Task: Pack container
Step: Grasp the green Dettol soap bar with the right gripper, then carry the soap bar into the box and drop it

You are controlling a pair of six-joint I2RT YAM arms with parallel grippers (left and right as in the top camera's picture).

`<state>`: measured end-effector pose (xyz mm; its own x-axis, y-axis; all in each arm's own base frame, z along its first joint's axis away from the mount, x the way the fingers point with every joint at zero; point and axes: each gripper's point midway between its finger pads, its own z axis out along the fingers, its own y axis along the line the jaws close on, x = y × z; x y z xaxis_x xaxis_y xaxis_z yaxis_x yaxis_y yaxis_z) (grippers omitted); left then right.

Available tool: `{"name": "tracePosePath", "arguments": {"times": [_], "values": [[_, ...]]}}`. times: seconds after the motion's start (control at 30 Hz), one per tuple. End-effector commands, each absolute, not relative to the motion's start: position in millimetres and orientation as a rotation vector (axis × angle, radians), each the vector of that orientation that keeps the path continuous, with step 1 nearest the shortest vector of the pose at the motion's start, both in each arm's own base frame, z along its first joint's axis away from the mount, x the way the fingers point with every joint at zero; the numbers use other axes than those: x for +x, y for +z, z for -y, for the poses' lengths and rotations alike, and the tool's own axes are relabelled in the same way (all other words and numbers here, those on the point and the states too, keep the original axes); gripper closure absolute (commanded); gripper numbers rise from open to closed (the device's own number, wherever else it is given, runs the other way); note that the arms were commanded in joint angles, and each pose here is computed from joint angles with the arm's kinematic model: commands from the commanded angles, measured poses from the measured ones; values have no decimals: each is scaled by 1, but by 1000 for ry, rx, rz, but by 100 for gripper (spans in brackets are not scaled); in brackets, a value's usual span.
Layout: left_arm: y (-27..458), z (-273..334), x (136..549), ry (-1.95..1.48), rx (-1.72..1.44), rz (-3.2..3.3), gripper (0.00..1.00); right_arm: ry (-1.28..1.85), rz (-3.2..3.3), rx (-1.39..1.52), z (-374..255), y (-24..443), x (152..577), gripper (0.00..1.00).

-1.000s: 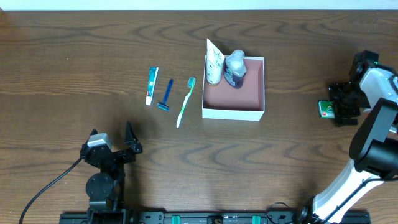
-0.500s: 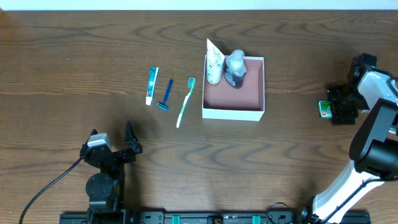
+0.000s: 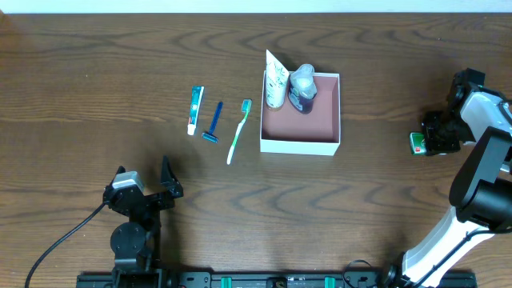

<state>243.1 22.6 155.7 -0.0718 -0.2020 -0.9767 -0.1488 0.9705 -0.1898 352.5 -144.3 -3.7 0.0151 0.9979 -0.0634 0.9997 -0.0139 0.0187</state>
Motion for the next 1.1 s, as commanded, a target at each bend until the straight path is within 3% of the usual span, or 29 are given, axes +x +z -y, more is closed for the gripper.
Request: {"name": "tracePosePath", "arguments": {"times": [0.0, 0.17, 0.43, 0.77, 1.07], "values": [[138, -25, 242, -32, -288, -1697, 2, -45, -2181, 2218, 142, -5, 344, 59], [138, -25, 242, -32, -288, -1697, 2, 106, -2230, 2131, 134, 17, 363, 60], [138, -25, 242, -32, -288, -1697, 2, 377, -2314, 1886, 106, 89, 394, 60], [137, -25, 242, -32, -288, -1698, 2, 616, -2408, 1311, 10, 191, 419, 56], [137, -25, 242, -32, -288, -1698, 2, 455, -2522, 1000, -74, 191, 415, 51]]}}
